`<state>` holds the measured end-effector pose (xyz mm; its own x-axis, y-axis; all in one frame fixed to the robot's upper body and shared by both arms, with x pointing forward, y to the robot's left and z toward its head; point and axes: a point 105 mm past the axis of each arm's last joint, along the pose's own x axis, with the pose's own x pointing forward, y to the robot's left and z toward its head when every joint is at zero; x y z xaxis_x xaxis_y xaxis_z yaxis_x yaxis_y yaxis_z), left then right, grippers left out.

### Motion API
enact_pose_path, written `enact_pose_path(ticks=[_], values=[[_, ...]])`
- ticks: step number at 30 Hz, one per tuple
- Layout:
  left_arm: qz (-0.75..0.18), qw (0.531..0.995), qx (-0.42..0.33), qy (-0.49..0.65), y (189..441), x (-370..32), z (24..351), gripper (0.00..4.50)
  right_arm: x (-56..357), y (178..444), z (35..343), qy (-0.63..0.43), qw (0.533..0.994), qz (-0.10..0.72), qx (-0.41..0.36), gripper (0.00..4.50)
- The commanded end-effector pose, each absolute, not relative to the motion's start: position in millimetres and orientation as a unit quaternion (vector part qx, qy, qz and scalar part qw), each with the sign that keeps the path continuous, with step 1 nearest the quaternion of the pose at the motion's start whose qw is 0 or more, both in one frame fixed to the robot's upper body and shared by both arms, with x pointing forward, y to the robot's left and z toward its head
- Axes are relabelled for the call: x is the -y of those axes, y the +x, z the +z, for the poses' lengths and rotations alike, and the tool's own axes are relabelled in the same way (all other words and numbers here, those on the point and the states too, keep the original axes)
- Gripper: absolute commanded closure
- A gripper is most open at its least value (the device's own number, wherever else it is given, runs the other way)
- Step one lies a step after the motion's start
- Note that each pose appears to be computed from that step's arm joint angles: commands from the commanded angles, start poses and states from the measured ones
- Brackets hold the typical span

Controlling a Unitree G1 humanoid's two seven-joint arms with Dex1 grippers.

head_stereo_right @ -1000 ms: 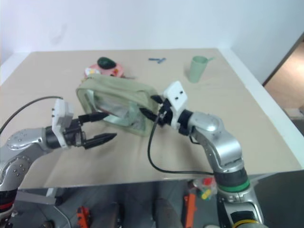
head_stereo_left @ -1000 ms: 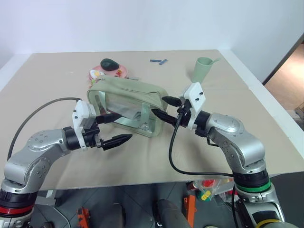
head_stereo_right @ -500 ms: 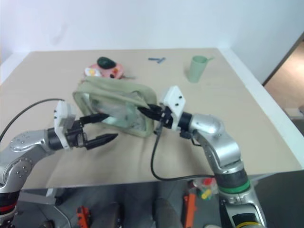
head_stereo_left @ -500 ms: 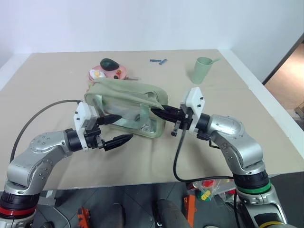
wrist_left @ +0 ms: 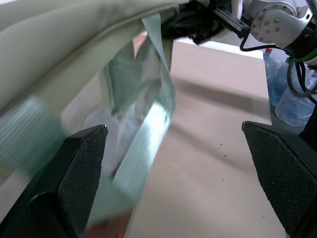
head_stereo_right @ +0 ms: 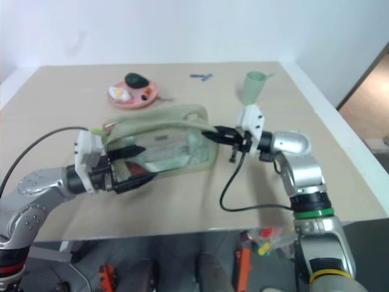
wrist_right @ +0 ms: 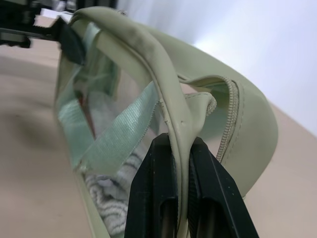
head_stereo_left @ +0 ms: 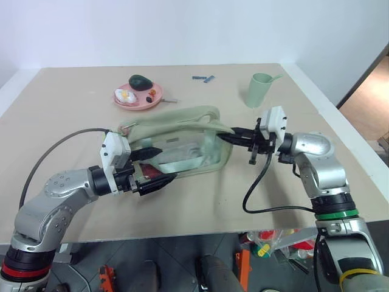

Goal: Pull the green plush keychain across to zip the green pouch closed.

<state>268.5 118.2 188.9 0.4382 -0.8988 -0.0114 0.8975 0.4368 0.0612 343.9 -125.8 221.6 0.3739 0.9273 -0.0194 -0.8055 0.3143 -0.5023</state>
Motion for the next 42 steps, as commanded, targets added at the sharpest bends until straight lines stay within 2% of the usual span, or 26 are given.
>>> enact_pose_path(ticks=[1,7,13,17,22,28,33,42], values=[[-0.531,0.846,0.041,0.034,264,-114,204,0.00,137,340,235,-0.229,0.804,0.524,0.163,4.42],[-0.489,0.869,0.073,-0.006,264,-122,221,0.00,141,332,217,-0.220,0.811,0.523,0.144,4.42],[-0.428,0.900,0.076,-0.036,252,-145,229,0.00,146,328,208,-0.212,0.821,0.515,0.124,4.42],[-0.367,0.923,0.099,-0.055,257,-170,241,0.00,149,325,206,-0.213,0.822,0.514,0.120,4.42],[-0.291,0.952,0.086,-0.036,275,-203,233,0.00,145,319,207,-0.211,0.818,0.521,0.121,4.42],[-0.223,0.968,0.069,-0.089,310,-231,220,0.00,137,314,211,-0.214,0.813,0.525,0.130,4.42],[-0.226,0.968,0.033,-0.107,327,-236,207,0.00,133,310,210,-0.217,0.811,0.527,0.129,4.42],[-0.298,0.949,-0.008,-0.100,335,-219,188,0.00,134,309,211,-0.220,0.815,0.520,0.131,4.42]])
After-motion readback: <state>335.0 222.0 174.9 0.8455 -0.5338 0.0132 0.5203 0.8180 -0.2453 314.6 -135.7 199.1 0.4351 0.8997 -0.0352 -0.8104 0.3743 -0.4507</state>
